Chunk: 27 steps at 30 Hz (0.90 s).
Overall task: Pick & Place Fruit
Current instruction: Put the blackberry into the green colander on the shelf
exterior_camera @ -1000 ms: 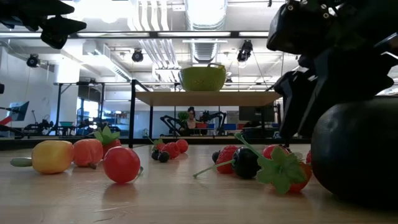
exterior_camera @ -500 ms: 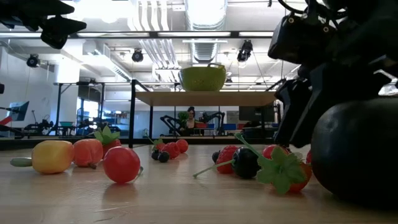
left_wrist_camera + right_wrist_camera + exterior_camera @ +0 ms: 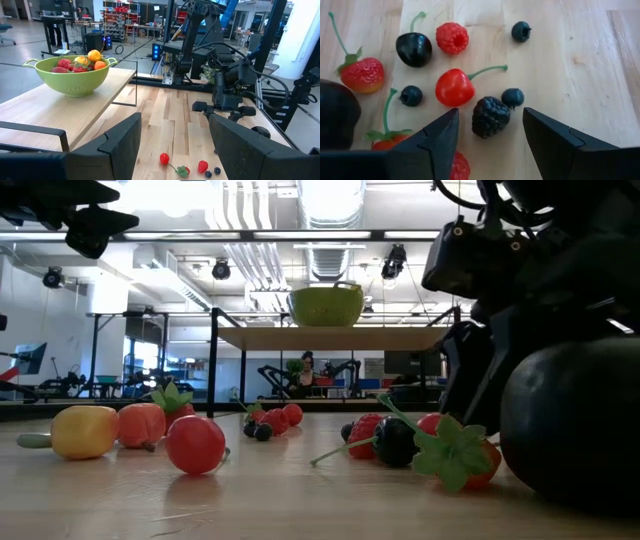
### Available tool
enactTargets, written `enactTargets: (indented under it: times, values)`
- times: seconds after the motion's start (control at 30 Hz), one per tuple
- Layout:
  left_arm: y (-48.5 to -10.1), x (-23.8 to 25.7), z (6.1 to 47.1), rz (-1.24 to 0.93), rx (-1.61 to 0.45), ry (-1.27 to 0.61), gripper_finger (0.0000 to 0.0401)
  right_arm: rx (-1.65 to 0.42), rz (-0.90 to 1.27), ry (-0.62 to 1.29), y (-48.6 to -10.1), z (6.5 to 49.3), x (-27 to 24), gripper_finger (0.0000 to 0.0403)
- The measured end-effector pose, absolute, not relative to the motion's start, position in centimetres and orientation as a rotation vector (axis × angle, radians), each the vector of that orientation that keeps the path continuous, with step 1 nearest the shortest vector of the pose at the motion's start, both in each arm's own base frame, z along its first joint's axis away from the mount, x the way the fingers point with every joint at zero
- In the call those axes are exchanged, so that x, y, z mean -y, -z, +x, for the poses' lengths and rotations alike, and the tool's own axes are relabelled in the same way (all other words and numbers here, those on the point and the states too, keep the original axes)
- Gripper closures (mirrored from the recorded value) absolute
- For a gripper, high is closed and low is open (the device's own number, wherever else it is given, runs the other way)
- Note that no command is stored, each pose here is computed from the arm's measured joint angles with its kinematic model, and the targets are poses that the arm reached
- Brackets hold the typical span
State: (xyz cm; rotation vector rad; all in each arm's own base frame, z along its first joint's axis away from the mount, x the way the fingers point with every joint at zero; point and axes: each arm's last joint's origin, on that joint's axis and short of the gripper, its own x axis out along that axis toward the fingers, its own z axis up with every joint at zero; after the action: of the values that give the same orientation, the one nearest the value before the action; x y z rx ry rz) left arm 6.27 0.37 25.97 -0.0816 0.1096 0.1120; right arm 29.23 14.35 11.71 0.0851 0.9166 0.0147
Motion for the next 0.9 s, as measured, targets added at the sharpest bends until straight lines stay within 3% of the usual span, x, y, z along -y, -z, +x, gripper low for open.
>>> enactTargets:
  times: [0.63,0.77,0.9]
  values:
    - [-25.97,-0.37,6.28,-0.082,-0.11,-0.112,0.016,-0.913,0.073,-0.026,-11.84,29.23,-14.36,0.0327]
    - [-25.98,-0.37,6.27,-0.082,-0.109,-0.112,0.016,-0.907,0.076,-0.029,-11.97,29.26,-14.38,0.0333]
    - [-25.97,-0.37,6.27,-0.082,-0.11,-0.112,0.016,-0.913,0.087,-0.037,-11.96,29.24,-14.41,0.031]
